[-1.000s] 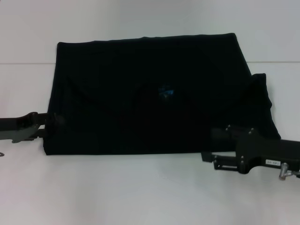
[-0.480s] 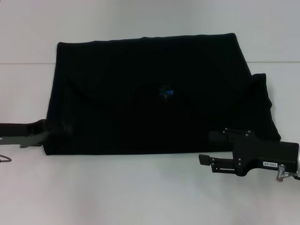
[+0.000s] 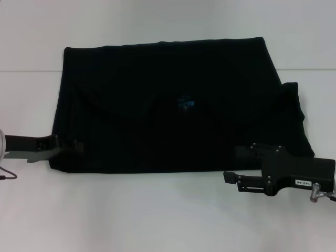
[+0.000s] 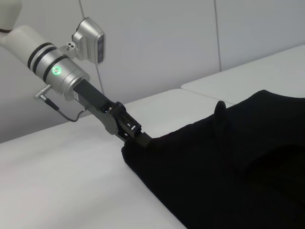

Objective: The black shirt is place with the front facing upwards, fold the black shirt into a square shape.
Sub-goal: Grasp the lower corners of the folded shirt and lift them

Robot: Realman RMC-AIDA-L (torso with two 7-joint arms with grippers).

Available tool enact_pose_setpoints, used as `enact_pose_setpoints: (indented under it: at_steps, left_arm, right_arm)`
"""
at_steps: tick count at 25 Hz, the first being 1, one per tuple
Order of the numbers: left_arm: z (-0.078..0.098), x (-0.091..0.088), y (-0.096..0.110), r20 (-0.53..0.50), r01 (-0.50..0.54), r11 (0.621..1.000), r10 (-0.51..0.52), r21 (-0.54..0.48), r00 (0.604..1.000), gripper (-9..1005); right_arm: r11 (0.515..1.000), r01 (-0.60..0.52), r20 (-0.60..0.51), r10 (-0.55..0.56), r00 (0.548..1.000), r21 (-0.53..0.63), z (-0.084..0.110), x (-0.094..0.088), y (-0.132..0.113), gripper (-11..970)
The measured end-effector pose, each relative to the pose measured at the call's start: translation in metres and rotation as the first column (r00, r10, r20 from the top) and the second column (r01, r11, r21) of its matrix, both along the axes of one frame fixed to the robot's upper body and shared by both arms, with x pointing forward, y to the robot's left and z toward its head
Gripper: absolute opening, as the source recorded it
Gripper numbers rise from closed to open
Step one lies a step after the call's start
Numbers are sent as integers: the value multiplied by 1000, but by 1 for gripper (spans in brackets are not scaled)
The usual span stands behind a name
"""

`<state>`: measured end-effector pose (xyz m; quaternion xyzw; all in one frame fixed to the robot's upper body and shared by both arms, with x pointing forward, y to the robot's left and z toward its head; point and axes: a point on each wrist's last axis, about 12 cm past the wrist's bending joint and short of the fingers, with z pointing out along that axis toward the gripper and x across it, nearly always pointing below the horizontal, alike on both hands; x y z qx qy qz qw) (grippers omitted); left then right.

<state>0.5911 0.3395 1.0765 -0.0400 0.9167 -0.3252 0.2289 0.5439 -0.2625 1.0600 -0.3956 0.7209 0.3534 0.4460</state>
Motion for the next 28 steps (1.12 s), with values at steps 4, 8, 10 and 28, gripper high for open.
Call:
enact_pose_setpoints:
  at_steps: [4, 8, 10, 28]
  left_arm:
    - [0, 0, 0, -3, 3, 1000, -3, 8, 1000, 493]
    - [0, 0, 1, -3, 0, 1000, 0, 7, 1000, 410]
    - [-1, 0, 1, -6, -1, 1000, 1, 7, 1000, 368]
    - [4, -1, 2, -11, 26, 1000, -26, -3, 1000, 32]
  right_arm:
    - [1000, 12, -7, -12, 1000, 3, 0, -1, -3, 818]
    - [999, 34, -33, -33, 999, 6, 2, 2, -9, 817]
    - [998, 64, -63, -64, 996, 8, 7, 6, -15, 817]
    - [778, 476, -566, -626, 537, -410, 106, 79, -92, 805]
